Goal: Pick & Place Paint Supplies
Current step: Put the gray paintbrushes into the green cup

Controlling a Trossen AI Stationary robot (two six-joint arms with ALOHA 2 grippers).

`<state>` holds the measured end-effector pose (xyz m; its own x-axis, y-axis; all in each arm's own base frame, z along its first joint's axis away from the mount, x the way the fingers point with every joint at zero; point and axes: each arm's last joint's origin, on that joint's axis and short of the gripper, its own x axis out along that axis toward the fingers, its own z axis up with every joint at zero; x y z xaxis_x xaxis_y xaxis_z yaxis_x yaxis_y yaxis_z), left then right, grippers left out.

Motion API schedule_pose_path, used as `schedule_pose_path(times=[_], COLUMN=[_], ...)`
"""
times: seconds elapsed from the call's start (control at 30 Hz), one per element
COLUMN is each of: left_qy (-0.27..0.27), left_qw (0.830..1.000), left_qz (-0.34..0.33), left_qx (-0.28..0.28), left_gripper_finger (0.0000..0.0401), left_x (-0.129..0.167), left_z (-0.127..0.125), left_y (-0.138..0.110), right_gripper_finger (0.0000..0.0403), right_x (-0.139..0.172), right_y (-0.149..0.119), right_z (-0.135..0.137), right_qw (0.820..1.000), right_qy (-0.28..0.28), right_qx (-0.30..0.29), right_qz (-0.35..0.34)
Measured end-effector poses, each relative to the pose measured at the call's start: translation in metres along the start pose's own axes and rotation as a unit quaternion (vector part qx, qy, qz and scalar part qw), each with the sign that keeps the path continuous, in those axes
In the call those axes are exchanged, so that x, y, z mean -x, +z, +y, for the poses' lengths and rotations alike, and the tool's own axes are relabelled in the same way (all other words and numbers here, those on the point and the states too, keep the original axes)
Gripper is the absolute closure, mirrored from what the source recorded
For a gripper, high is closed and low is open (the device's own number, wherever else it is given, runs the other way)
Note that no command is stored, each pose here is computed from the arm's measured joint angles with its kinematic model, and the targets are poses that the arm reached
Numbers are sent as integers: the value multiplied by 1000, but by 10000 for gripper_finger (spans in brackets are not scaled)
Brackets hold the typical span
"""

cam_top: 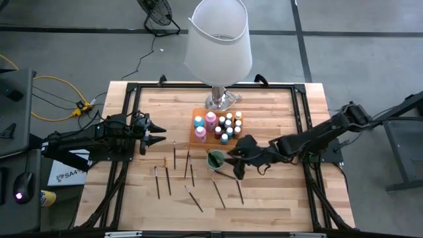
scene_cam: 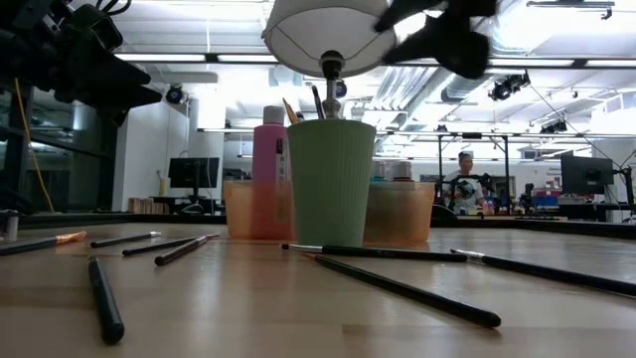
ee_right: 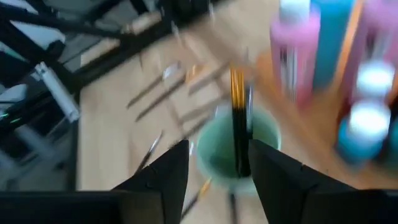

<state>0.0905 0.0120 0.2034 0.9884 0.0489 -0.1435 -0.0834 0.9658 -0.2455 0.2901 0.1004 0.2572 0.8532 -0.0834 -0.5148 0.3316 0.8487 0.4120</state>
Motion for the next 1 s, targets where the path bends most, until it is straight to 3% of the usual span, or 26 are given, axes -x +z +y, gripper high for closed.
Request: schedule_pose_path(times=[0.1, 0.23, 0.53, 0.73, 1.0], left_qy=[0, 0, 0, 0, 0], left_qw=[1000, 1000, 1000, 1000, 1000], left_qz=[0, 0, 0, 0, 0], left_qx=[0, 0, 0, 0, 0], left_gripper_finger=[229, 229, 229, 229, 229], left_x=[0, 0, 0, 0, 0], left_z=[0, 0, 0, 0, 0], left_y=[0, 0, 0, 0, 0], right_gripper_finger=[249, 256, 264, 264, 264], right_x=[10, 16, 10, -8, -33], right_y=[-8, -21, -34, -37, -41], right_z=[-4, -5, -12, -16, -4], right_qw=[995, 975, 927, 910, 915], right_qy=[-1, -15, -87, -113, -137], right_qx=[-70, -163, -306, -329, -290], right_qz=[73, 151, 200, 224, 244])
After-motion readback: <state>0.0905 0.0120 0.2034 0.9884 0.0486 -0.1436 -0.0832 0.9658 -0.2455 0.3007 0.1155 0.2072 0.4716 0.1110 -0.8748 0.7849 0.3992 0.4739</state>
